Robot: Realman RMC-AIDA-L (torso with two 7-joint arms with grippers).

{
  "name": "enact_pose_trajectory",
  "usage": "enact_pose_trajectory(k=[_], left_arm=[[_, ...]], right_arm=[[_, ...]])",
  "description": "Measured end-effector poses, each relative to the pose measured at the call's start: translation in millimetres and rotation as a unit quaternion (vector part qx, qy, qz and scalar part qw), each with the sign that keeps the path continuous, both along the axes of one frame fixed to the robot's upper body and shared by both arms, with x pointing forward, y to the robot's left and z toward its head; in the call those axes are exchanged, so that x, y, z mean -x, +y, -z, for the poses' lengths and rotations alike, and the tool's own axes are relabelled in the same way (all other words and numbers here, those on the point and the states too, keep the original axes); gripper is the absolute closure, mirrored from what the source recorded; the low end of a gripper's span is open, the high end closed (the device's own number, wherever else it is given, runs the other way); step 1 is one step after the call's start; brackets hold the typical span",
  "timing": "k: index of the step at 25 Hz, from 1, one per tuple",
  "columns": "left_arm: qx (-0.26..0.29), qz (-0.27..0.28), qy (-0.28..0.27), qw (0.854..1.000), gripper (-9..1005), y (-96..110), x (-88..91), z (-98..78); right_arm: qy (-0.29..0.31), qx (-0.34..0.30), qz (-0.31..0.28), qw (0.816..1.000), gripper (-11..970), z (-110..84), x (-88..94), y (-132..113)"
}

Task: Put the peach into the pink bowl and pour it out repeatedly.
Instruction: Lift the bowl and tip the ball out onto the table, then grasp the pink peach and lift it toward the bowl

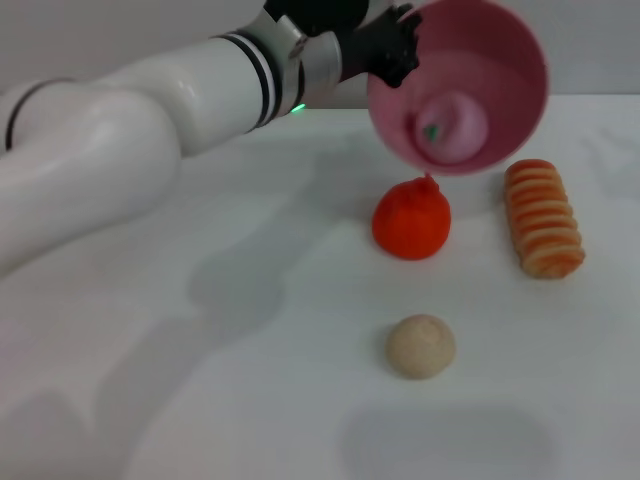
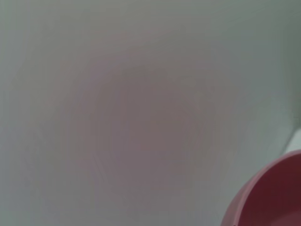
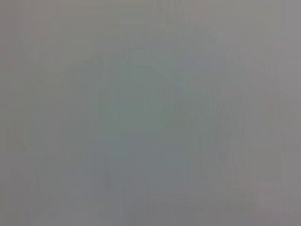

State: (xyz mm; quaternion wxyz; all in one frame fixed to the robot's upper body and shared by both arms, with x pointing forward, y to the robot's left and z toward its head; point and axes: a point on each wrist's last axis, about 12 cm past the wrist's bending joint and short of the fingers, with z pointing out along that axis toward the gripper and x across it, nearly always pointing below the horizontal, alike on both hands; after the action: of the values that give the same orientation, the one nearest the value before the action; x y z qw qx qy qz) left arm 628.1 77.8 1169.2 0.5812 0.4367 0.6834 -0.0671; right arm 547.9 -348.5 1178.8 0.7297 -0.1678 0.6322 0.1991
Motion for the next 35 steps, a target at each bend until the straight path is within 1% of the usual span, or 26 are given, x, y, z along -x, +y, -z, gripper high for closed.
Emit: enact_pose_trajectory(k=[2,4,8,13,17,24,30,33,34,35], left_arm=[[0.013,-0.001,-0.027,1.000,951,-2.4,4.1,0.2],[0.031,-0.002,-0.062,0.998,951,-5.2,11.9,1.0],[0.072,-0.004,-0.132,0.989,951,-8.1,29.3,2.0],[0.111,-0.011,-0.193,0.975,951,-6.8,45.6,6.9],[0.120,-0.010,-0.220,0.968,950,-6.7,53.1,9.8],[0.123,-0.012,-0.227,0.966,950,-5.6,53.1,10.1],[0.119,-0.013,-0.224,0.967,950,-4.8,50.2,10.3],[0.114,-0.028,-0.197,0.973,950,0.5,39.3,8.1],[0.108,-0.038,-0.167,0.979,950,4.8,28.7,4.8],[0.108,-0.038,-0.167,0.979,950,4.8,28.7,4.8]], right_arm=[[0.000,0.000,0.000,1.000,656,0.0,0.4,-0.3],[-0.002,-0.001,-0.005,1.000,656,-0.5,0.9,0.3],[-0.004,-0.001,-0.007,1.000,656,-1.6,0.1,1.2],[-0.007,-0.001,-0.006,1.000,656,-2.8,-1.2,1.1],[-0.009,-0.001,-0.007,1.000,656,-3.2,-2.6,2.2],[-0.006,-0.005,-0.010,1.000,656,-1.9,-4.7,3.9],[-0.004,-0.006,-0.010,1.000,656,-0.5,-5.2,4.2],[-0.002,-0.008,-0.014,1.000,656,1.4,-5.4,5.6],[-0.002,-0.008,-0.014,1.000,656,1.4,-5.4,5.6],[-0.001,-0.009,-0.017,1.000,656,1.9,-5.3,6.5]])
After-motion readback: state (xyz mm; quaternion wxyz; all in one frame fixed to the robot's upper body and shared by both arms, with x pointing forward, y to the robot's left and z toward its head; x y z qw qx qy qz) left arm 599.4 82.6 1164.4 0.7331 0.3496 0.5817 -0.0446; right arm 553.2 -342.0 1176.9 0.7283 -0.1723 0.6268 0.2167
